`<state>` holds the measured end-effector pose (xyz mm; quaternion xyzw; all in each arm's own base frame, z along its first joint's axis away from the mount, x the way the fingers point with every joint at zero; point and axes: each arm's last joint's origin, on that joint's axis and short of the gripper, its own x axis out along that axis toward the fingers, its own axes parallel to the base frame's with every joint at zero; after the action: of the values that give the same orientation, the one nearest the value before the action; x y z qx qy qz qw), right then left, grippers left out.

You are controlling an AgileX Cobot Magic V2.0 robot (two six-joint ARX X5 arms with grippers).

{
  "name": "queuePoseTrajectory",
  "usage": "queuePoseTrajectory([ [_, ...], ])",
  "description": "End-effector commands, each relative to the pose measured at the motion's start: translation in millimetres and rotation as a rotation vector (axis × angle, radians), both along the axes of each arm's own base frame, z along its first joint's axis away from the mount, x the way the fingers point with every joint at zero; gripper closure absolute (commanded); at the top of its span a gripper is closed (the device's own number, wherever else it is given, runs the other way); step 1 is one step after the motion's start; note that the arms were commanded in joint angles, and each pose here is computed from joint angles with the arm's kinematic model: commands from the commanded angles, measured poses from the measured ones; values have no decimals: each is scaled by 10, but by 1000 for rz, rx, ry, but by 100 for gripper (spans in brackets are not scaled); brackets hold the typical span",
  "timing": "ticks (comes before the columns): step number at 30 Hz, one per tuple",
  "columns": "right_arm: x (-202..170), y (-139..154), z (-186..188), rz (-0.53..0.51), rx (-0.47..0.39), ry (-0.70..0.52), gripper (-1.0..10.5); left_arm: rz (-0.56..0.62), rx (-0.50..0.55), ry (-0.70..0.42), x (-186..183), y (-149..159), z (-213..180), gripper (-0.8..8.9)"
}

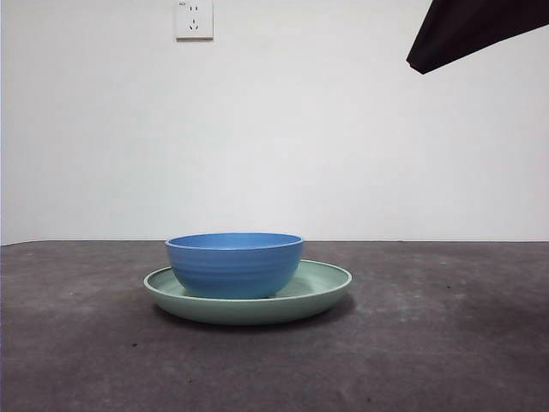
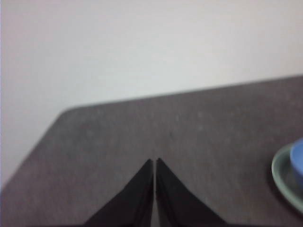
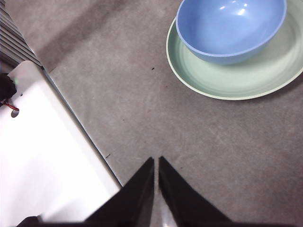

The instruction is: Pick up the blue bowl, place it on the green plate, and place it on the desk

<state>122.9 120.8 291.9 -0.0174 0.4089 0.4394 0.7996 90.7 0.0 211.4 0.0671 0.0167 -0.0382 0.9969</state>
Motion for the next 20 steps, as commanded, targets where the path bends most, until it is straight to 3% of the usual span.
queuePoseTrajectory([
  [1,-2,22,3,4,5,4,938,4,-1,14,9,3,-146,804],
  [20,-2,22,3,4,5,4,938,7,-31,138,49,4,-618,804],
])
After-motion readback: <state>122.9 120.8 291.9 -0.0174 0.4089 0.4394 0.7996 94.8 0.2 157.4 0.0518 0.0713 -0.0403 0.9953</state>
